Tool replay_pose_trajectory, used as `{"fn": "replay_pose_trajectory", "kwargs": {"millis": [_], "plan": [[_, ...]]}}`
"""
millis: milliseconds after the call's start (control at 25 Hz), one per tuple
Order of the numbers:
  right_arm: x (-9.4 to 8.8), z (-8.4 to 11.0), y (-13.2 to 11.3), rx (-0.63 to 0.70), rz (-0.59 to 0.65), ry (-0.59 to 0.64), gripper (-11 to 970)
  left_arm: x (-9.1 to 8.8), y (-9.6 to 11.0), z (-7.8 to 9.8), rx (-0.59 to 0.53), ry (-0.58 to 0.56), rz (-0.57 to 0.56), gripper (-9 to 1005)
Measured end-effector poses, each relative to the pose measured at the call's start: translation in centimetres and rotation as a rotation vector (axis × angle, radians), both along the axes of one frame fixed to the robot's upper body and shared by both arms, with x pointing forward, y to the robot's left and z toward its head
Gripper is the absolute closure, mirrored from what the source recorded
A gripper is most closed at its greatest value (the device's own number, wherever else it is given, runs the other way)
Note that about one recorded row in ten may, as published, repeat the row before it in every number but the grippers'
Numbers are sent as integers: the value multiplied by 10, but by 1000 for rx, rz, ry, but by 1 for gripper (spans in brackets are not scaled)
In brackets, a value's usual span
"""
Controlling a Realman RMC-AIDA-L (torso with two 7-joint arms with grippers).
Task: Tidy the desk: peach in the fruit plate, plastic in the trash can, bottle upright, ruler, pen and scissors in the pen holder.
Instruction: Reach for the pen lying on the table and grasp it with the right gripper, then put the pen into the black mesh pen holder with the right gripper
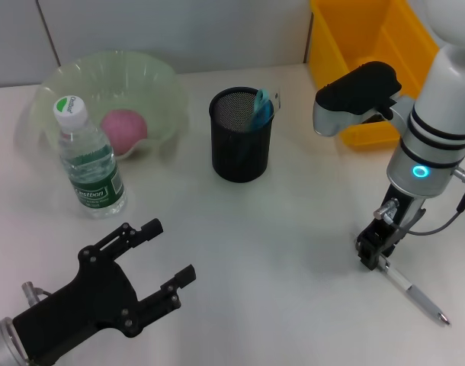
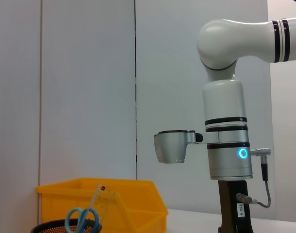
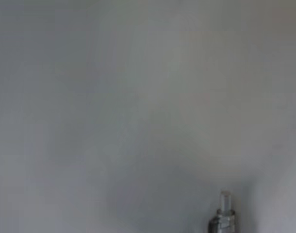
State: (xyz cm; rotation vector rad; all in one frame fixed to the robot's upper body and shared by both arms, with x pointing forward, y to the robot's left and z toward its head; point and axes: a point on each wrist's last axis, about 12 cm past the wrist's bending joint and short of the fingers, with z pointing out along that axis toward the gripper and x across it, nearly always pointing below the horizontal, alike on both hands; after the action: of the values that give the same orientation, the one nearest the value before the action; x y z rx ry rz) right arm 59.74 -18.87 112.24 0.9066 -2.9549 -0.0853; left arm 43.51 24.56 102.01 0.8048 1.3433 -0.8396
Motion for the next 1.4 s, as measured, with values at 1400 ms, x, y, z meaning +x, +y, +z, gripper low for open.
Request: {"fn": "replay_pose_trajectory", "kwargs": {"millis": [1400], "plan": [[-15, 114, -7, 417, 74, -547, 783, -3, 2, 1, -16, -5, 2, 258]]}}
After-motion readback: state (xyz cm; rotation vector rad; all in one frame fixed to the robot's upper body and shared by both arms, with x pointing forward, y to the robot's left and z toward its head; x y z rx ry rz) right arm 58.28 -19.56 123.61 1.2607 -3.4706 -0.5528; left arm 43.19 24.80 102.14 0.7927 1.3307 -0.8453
